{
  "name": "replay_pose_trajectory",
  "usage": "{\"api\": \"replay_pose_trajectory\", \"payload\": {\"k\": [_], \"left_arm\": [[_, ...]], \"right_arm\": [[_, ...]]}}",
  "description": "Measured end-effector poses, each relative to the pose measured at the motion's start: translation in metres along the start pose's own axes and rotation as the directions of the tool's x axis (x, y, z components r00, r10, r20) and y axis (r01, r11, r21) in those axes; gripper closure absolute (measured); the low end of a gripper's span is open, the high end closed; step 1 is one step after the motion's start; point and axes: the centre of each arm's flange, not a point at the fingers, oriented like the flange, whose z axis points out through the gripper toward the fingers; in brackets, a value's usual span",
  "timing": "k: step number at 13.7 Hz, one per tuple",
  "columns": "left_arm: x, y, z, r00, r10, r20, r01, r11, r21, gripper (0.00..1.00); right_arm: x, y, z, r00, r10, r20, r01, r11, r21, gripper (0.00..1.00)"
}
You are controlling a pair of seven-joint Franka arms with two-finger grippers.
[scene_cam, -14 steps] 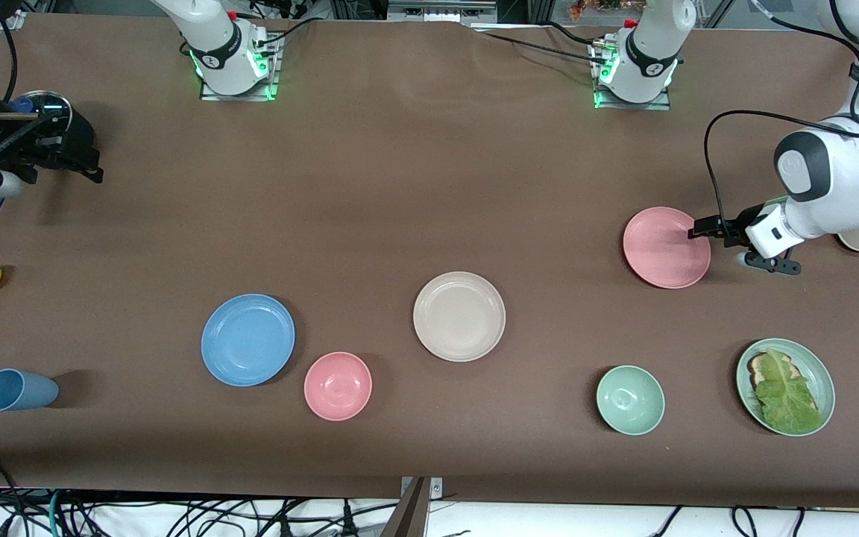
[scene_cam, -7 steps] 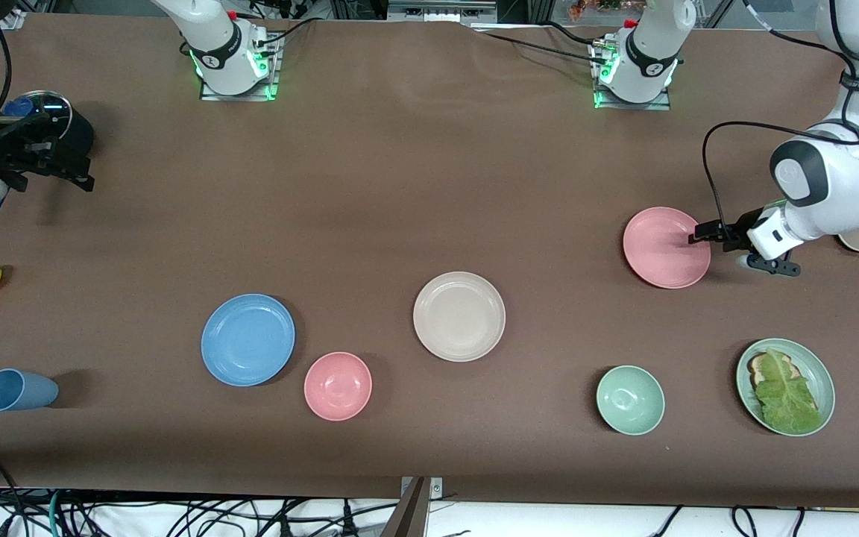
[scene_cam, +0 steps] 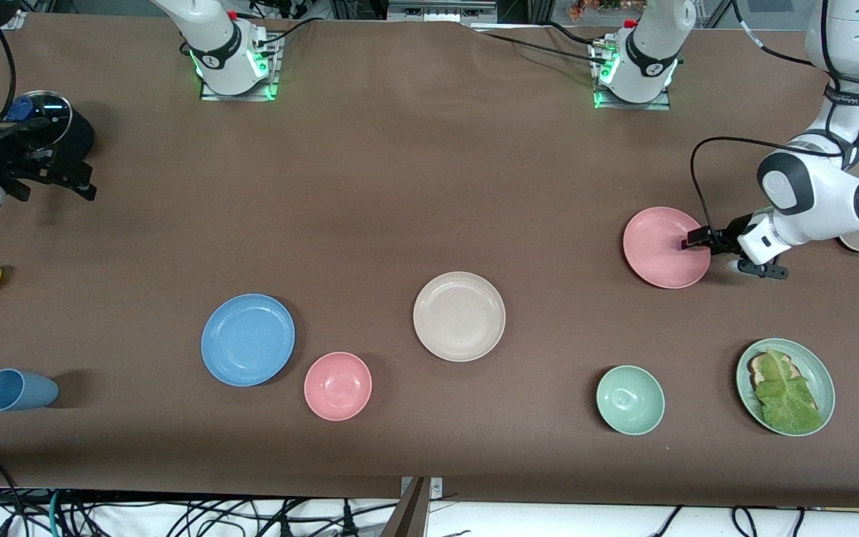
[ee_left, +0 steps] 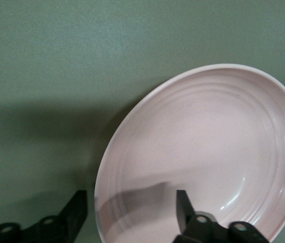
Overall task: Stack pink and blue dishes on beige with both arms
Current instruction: 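Reach the left gripper down to the pink plate rim and grasp it, then carry the pink plate onto the beige plate while the right gripper reaches out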
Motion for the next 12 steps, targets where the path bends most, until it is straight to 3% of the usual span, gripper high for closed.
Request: {"api": "replay_pose_trajectory", "payload": {"k": [3, 6, 9, 12], "left_arm": [[0.000, 0.000, 0.000, 1.000, -0.011, -0.004, 0.011, 1.000, -0.010, 0.63], [0.000, 0.001, 0.000, 1.000, -0.010, -0.003, 0.010, 1.000, -0.012, 0.92], [0.002, 0.002, -0.003, 1.000, -0.006, 0.006, 0.007, 1.000, -0.025, 0.95], [0.016, 0.017, -0.027, 0.998, 0.007, 0.055, -0.001, 0.995, -0.095, 0.95]], "right_arm": [[0.002, -0.001, 0.001, 1.000, 0.002, -0.010, -0.002, 1.000, 0.009, 0.00], [0.021, -0.004, 0.039, 0.999, 0.000, 0.034, -0.001, 1.000, 0.011, 0.00], [0.039, -0.006, 0.067, 0.998, -0.001, 0.063, 0.000, 1.000, 0.006, 0.00], [0.043, -0.008, 0.074, 0.997, -0.004, 0.073, 0.004, 1.000, 0.005, 0.00]]}}
